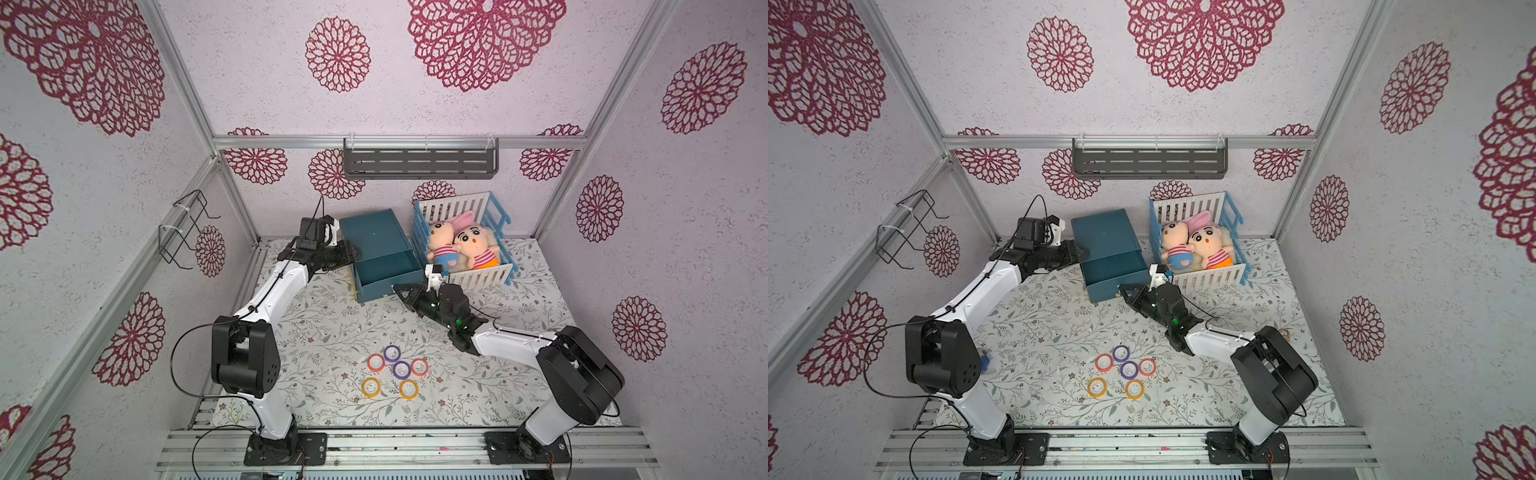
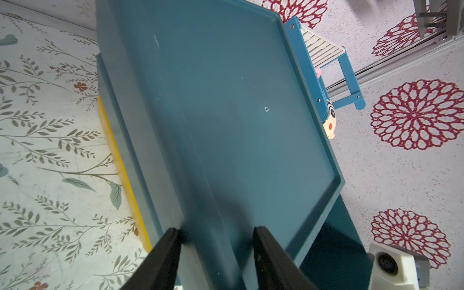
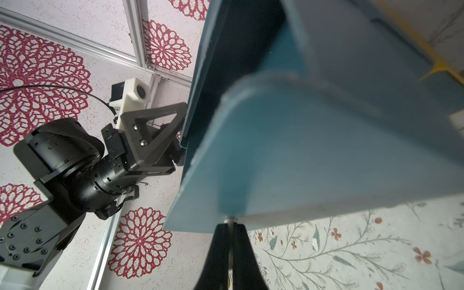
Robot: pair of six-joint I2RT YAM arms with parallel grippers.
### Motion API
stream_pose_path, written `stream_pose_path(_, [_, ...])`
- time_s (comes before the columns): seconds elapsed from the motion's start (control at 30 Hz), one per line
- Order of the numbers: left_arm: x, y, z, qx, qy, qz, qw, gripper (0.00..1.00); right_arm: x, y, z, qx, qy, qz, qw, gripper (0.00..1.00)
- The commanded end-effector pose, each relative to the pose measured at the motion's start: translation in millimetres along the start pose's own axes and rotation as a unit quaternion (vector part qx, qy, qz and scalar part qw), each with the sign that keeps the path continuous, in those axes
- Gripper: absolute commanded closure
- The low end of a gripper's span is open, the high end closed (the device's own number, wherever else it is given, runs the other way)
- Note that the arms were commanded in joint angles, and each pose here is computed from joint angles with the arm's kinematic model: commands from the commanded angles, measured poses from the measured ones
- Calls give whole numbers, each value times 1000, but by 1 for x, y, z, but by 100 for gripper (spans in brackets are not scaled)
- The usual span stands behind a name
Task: Place the transparent tape into the drawer according to color
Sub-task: Open the drawer in the storage box.
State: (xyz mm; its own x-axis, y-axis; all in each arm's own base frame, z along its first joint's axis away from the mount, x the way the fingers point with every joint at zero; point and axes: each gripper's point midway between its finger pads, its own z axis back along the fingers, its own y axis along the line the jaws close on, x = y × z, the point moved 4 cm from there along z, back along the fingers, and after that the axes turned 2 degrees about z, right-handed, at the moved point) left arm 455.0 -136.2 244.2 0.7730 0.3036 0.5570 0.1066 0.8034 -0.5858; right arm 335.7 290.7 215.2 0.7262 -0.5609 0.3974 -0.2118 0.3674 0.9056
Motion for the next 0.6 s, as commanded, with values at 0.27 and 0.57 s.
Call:
stream_pose_path(0.27, [9,-9,11,-9,-15,-14,1000,48,-6,15,12,12,-5,21,1000,100])
stream_pose_path(0.57, [9,-10,12,-8,-16,-14,1000,47,-4,17,16,5,-8,44,999,47])
